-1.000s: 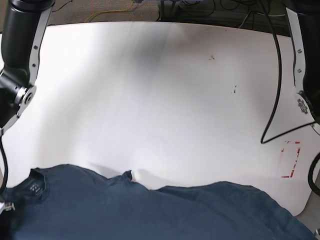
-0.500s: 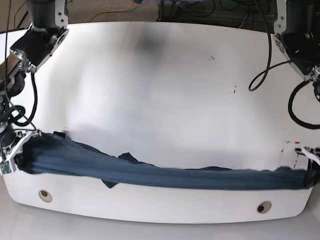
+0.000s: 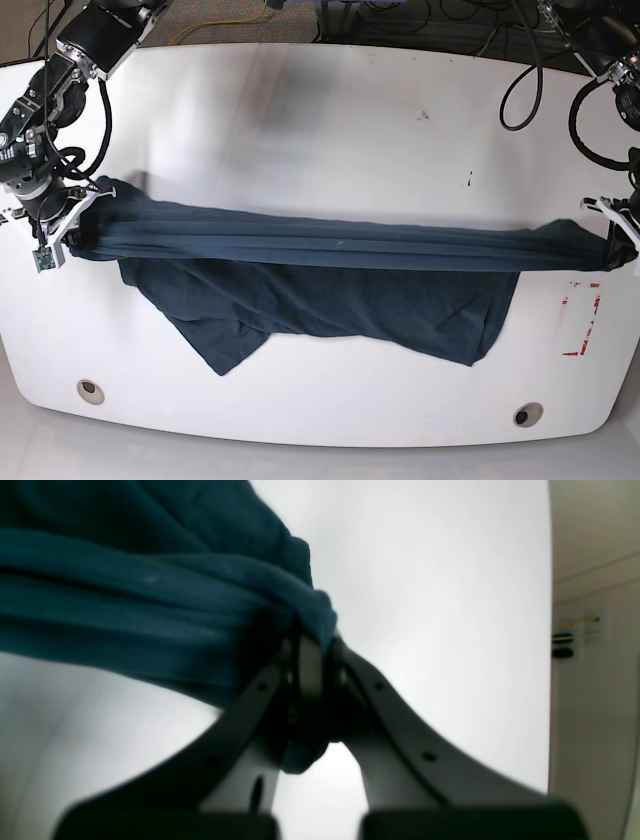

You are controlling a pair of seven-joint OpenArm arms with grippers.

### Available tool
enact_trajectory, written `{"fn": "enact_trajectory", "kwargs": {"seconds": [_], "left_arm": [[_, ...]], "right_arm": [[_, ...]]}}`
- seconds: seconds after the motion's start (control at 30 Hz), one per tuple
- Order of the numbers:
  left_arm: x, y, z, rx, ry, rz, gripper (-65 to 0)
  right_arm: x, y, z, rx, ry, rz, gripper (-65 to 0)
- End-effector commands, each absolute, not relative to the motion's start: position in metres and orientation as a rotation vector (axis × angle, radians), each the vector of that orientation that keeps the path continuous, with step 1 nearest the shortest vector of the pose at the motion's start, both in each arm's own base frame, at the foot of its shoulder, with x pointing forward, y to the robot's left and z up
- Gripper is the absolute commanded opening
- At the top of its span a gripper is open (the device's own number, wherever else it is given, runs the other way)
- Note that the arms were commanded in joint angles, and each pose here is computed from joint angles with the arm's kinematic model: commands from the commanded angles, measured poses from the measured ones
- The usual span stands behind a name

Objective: Layout the t-shirt on the table in an organized manner, then fold the t-shirt properly
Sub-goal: 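Lay the shirt flat, pulling the held edge apart with both grippers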

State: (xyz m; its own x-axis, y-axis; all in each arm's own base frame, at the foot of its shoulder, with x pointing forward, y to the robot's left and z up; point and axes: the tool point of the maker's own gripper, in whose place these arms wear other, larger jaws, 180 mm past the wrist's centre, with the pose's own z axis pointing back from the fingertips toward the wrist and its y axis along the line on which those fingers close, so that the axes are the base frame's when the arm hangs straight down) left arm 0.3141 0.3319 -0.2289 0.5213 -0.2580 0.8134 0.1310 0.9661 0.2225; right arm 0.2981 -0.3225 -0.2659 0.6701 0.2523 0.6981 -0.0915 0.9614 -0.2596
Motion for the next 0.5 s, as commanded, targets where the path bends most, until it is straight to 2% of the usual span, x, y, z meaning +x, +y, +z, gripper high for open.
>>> {"fn": "enact_trajectory", "kwargs": {"seconds": [0.0, 0.47], "left_arm": [[0.305, 0.35, -0.222, 0.21, -0.99, -0.214, -65.0], [0.248, 0.367, -0.269, 0.222, -0.808, -0.204, -65.0]], "right_arm": [[0.291, -0.334, -0.262, -0.264, -0.802, 0.182, -64.8], [0.241, -0.32, -0.304, -0.236, -0.662, 0.204, -64.8]]}}
